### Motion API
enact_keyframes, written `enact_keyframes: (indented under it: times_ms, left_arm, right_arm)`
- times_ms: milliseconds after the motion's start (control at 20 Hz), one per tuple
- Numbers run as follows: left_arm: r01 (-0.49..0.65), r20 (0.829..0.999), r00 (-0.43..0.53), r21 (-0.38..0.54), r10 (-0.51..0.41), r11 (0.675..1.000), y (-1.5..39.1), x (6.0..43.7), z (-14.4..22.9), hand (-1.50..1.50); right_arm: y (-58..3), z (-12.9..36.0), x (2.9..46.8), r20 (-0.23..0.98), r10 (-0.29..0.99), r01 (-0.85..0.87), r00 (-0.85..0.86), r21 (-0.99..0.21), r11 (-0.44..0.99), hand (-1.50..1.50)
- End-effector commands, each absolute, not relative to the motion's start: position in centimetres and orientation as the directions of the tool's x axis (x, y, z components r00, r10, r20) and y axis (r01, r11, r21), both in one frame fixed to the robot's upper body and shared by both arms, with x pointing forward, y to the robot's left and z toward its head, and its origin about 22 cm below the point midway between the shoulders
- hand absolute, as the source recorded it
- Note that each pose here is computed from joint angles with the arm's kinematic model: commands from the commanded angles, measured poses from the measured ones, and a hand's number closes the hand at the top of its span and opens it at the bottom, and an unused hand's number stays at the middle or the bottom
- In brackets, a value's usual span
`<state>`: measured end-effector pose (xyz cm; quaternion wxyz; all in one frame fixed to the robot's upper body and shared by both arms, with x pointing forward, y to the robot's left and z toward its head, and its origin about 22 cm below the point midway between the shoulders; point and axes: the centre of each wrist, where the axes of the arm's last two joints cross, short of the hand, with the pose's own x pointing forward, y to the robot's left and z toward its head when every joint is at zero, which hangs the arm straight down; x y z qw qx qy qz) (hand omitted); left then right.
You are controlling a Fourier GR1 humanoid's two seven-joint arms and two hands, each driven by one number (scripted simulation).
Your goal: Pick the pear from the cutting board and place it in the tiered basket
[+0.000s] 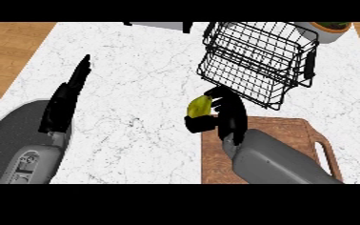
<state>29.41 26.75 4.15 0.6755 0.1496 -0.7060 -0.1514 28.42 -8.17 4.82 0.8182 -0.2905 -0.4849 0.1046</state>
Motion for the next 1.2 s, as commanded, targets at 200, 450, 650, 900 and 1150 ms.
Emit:
enact_keyframes:
  times_ms: [200, 450, 650, 900, 1150]
  left_arm:
    - [0.002, 0.912, -0.019, 0.409, -0.409, 0.912, 26.0, 30.1, 4.1, 0.0]
    - [-0.035, 0.904, 0.006, 0.426, -0.427, 0.904, 27.1, 29.7, 3.7, 0.0]
    - [-0.04, 0.911, 0.02, 0.412, -0.412, 0.91, 26.9, 29.8, 3.2, 0.0]
    - [-0.071, 0.907, -0.003, 0.421, -0.422, 0.904, 27.7, 30.4, 4.1, 0.0]
    - [-0.085, 0.905, 0.006, 0.425, -0.426, 0.901, 29.4, 29.4, 3.6, 0.0]
  right_arm:
    - [-0.2, 12.8, 35.1, 0.703, 0.677, 0.317, 0.219, -0.707, 0.632, 1.5]
    - [5.3, 18.2, 36.5, 0.673, 0.719, 0.447, 0.175, -0.705, 0.551, 1.5]
    - [7.4, 21.5, 37.4, 0.574, 0.787, 0.522, 0.226, -0.754, 0.399, 1.5]
    - [8.3, 25.2, 37.6, 0.509, 0.809, 0.492, 0.293, -0.806, 0.328, 1.5]
    - [8.3, 27.1, 38.1, 0.574, 0.783, 0.491, 0.242, -0.768, 0.411, 1.5]
